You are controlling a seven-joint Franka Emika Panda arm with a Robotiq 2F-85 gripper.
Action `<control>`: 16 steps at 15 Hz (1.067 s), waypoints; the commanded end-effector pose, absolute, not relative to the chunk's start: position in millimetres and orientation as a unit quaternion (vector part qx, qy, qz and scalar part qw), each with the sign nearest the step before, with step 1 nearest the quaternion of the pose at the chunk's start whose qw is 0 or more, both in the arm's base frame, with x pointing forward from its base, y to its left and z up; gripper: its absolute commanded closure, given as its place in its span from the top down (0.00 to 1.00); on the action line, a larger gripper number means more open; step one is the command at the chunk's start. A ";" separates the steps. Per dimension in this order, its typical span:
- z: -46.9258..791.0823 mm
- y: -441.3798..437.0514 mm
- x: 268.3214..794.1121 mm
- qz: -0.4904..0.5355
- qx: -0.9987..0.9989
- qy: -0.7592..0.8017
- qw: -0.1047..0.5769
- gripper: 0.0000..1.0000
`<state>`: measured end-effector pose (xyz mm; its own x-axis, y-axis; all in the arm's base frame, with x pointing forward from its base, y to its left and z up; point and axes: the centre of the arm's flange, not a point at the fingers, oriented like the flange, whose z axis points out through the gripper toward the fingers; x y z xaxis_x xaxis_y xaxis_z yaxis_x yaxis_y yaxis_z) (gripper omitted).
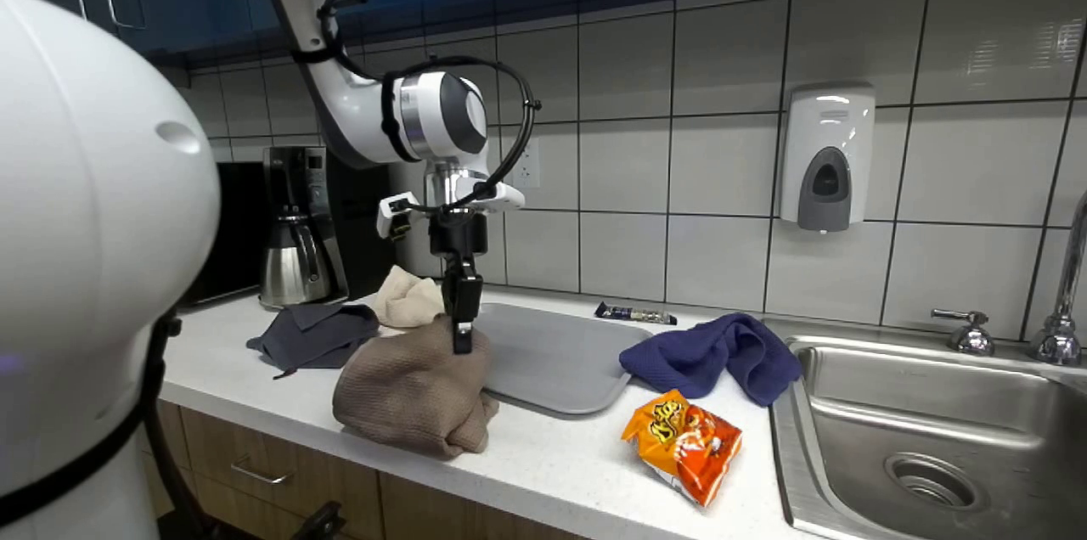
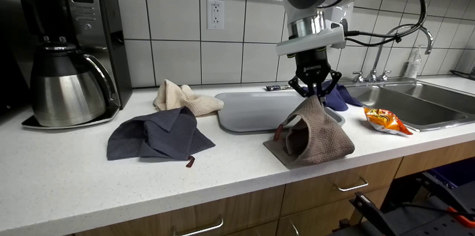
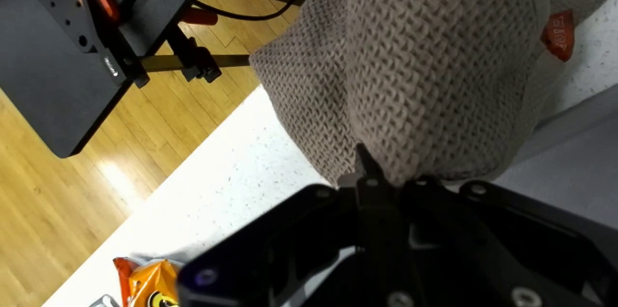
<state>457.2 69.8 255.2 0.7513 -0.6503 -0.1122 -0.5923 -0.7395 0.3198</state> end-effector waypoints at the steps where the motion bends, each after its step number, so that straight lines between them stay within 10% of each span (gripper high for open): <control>1: 255.7 68.4 467.5 -0.106 0.931 -0.323 0.135 0.01; 5: 256.5 71.2 467.4 -0.108 0.931 -0.321 0.134 0.04; 6: 256.7 71.7 467.4 -0.108 0.931 -0.321 0.135 0.30; 16: 264.5 75.7 468.4 -0.099 0.933 -0.320 0.134 0.96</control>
